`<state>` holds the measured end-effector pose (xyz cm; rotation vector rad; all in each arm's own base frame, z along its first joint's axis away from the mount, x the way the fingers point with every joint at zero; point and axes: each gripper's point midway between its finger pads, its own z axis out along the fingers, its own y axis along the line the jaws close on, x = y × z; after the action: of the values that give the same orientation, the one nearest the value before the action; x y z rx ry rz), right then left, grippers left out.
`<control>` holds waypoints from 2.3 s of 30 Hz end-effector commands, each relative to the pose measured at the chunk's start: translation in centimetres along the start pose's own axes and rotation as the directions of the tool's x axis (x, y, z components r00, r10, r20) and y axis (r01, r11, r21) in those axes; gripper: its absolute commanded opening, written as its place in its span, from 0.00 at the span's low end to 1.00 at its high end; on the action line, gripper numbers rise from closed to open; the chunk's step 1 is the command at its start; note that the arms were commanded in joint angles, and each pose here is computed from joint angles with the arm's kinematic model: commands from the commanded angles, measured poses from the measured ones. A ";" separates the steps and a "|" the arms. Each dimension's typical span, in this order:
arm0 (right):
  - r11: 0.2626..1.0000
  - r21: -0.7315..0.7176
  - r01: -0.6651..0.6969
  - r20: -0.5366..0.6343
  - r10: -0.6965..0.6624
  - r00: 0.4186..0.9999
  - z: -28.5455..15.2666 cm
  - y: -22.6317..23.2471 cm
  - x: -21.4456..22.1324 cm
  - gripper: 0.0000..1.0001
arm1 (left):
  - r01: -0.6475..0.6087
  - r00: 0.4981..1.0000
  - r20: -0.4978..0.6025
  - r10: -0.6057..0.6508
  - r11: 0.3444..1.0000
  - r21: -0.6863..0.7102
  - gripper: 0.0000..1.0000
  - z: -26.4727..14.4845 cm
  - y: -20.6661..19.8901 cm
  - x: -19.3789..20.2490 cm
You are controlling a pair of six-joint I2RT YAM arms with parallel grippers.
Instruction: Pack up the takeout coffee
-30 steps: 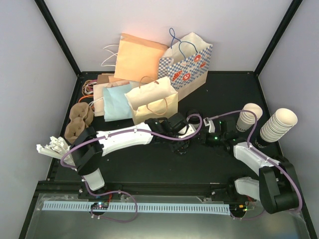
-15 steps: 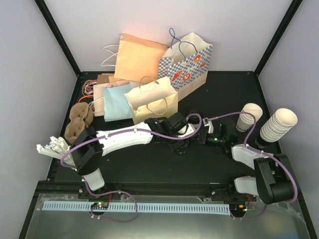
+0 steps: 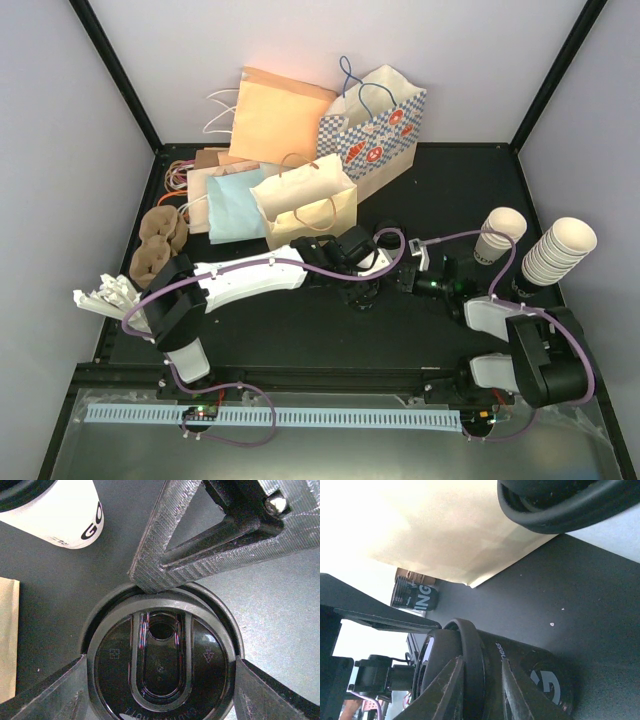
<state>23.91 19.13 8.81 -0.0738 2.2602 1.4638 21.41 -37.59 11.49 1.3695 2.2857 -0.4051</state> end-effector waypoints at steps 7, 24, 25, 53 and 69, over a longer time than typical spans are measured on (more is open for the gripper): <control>0.919 0.238 -0.315 -0.186 0.362 0.914 -0.9 -5.9 10.1 0.20 | -0.001 0.986 -0.167 0.015 0.997 0.083 0.56 2.7 -1.9 4.5; 0.911 0.222 -0.347 -0.206 0.392 0.896 -0.8 -5.4 11.0 0.17 | 0.008 0.983 -0.186 0.009 0.996 0.087 0.55 3.1 -2.0 5.1; 0.911 0.221 -0.349 -0.209 0.394 0.895 -0.8 -5.3 11.1 0.17 | 0.008 0.983 -0.186 0.008 0.996 0.087 0.55 3.1 -2.1 5.1; 0.947 0.292 -0.131 -0.089 0.163 0.983 -1.4 -2.2 5.0 0.32 | 0.025 0.978 -0.209 -0.008 0.997 0.080 0.55 3.3 -2.0 5.8; 0.962 0.272 0.022 0.058 -0.040 0.998 -3.1 2.0 -1.1 0.34 | -0.002 0.988 -0.154 0.014 0.997 0.079 0.54 0.5 -2.3 3.9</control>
<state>22.32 17.59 10.06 0.0400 2.4357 1.1598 20.91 -37.78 11.45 1.3851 2.2833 -0.4149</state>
